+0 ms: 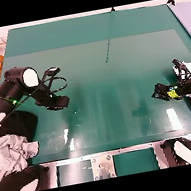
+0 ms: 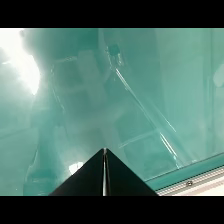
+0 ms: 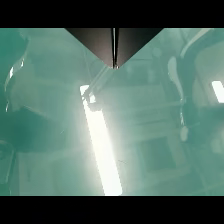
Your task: Fold the shirts.
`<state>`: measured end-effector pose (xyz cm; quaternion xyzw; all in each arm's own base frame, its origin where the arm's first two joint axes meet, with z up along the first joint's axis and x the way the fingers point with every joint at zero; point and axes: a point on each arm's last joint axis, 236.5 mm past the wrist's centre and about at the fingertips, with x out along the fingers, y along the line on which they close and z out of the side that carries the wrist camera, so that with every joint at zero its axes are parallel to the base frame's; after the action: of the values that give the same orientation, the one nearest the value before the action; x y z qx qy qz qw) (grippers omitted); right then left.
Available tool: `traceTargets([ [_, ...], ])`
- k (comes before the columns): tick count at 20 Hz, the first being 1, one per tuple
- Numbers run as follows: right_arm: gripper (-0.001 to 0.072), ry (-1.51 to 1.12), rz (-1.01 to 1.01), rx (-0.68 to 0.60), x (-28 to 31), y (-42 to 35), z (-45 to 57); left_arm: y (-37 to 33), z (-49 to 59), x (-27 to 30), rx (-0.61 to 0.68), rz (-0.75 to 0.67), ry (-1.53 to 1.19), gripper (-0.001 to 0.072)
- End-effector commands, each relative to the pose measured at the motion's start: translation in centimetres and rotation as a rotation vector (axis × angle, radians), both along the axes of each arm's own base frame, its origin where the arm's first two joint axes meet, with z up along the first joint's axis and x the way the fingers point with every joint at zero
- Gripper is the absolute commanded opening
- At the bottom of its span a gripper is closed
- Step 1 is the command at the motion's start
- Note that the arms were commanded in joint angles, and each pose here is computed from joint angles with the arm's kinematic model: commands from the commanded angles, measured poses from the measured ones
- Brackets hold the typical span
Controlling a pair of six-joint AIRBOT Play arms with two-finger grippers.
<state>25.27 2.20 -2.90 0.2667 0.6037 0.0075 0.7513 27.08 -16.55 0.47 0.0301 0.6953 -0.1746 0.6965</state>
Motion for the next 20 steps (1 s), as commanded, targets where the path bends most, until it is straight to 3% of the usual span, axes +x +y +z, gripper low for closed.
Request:
traceTargets([
  [1, 0.0019, 0.000, 0.000, 0.000, 0.0, 0.0, 0.0, -0.1, 0.0, 0.2, -0.005, 0.003, -0.007, 0.0027],
  [3, 0.0019, 0.000, 0.000, 0.000, 0.0, 0.0, 0.0, 0.0, 0.0, 0.1, -0.002, 0.001, -0.006, 0.0027],
  [5, 0.0019, 0.000, 0.000, 0.000, 0.0, 0.0, 0.0, 2.1, -0.2, 0.4, 0.090, 0.000, -0.019, 0.0027],
  [7, 0.0019, 0.000, 0.000, 0.000, 0.0, 0.0, 0.0, 8.5, 0.0, 1.5, 0.357, 0.080, -0.068, 0.0027],
  [8, 0.0019, 0.000, 0.000, 0.000, 0.0, 0.0, 0.0, 12.5, 0.8, 2.8, 0.518, 0.160, -0.134, 0.0077],
  [9, 0.0020, 0.000, 0.000, 0.000, 0.0, 0.0, 0.0, 15.4, 1.3, 3.7, 0.615, 0.217, -0.176, 0.0497],
  [10, 0.0019, 0.000, 0.000, 0.000, 0.0, 0.0, 0.0, 17.8, 0.9, 3.7, 0.659, 0.291, -0.179, 0.0707],
  [14, 0.0019, 0.000, 0.000, 0.000, 0.0, 0.0, 0.0, 25.1, -4.8, -1.5, 0.694, 0.457, 0.022, 0.0720],
  [19, 0.0019, 0.000, 0.000, 0.000, 0.0, 0.0, 0.0, 27.5, -8.2, -1.5, 0.600, 0.470, -0.008, 0.0714],
  [20, 0.0019, 0.000, 0.000, 0.000, 0.0, 0.0, 0.0, 27.8, -8.2, -1.0, 0.591, 0.473, -0.029, 0.0590],
])
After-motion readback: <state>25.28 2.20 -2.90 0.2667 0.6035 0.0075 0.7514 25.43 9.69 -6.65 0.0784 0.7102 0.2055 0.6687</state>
